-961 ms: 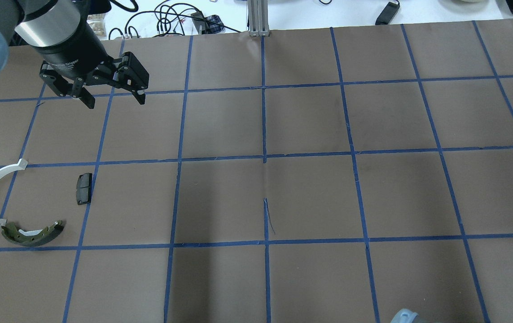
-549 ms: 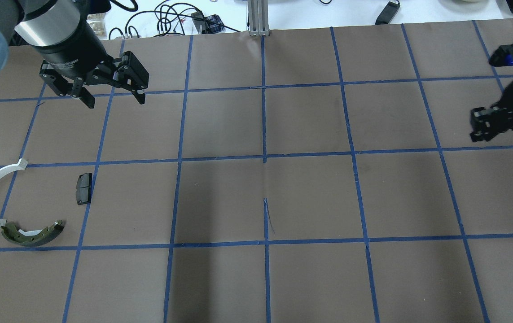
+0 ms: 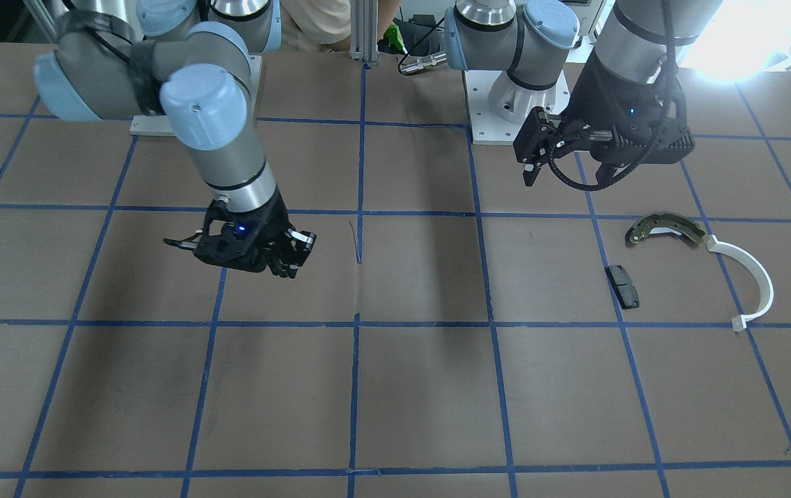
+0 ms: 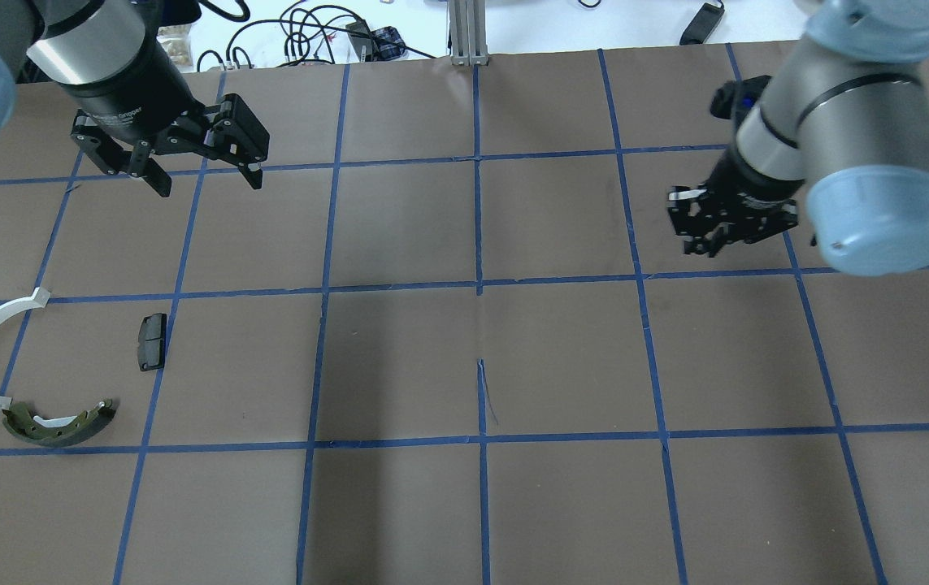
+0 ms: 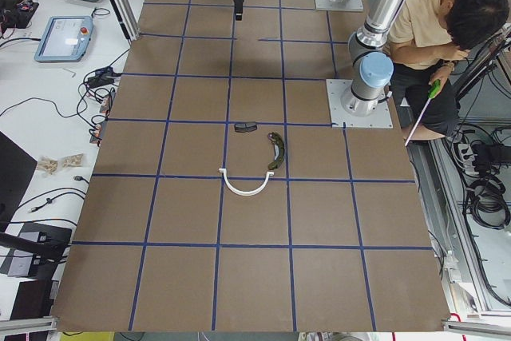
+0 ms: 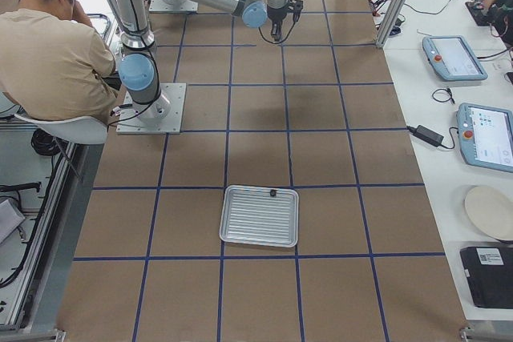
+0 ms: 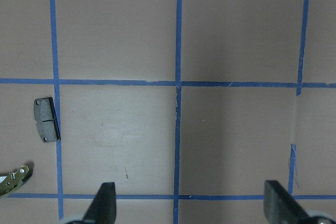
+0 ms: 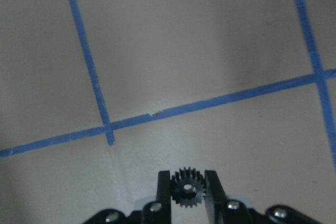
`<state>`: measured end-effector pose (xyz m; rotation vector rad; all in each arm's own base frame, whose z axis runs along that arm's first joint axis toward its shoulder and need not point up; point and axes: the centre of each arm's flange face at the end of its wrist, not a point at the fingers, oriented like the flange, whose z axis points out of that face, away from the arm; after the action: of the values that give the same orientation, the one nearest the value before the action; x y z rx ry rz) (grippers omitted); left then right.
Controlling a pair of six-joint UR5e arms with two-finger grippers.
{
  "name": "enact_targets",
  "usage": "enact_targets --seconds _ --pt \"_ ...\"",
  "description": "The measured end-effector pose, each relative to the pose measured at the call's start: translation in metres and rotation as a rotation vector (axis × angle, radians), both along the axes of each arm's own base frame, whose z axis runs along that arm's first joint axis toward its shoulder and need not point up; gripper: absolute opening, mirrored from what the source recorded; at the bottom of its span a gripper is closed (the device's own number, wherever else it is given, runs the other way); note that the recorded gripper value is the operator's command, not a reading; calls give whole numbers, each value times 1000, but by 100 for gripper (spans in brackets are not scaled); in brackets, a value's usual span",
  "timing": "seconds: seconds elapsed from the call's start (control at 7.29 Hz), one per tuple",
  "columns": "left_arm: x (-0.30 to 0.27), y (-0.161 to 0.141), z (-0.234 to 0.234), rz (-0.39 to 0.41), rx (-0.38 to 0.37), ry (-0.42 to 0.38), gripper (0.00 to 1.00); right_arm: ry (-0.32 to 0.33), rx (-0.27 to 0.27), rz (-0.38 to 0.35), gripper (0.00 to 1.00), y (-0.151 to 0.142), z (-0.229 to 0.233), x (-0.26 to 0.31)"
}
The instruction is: Place bearing gear from tray to pile
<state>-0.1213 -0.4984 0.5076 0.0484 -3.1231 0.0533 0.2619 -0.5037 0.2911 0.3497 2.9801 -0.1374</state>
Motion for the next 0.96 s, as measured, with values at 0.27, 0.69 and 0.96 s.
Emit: enact_targets --seconds 0.27,0.69,0.96 --pt "2 1 1 4 2 2 100 -2 -1 44 25 2 -51 46" --pt "6 0 0 12 4 0 100 -5 -20 73 100 -2 -88 69" --pt "7 -5 -4 12 11 0 100 6 -22 77 100 -18 -61 55"
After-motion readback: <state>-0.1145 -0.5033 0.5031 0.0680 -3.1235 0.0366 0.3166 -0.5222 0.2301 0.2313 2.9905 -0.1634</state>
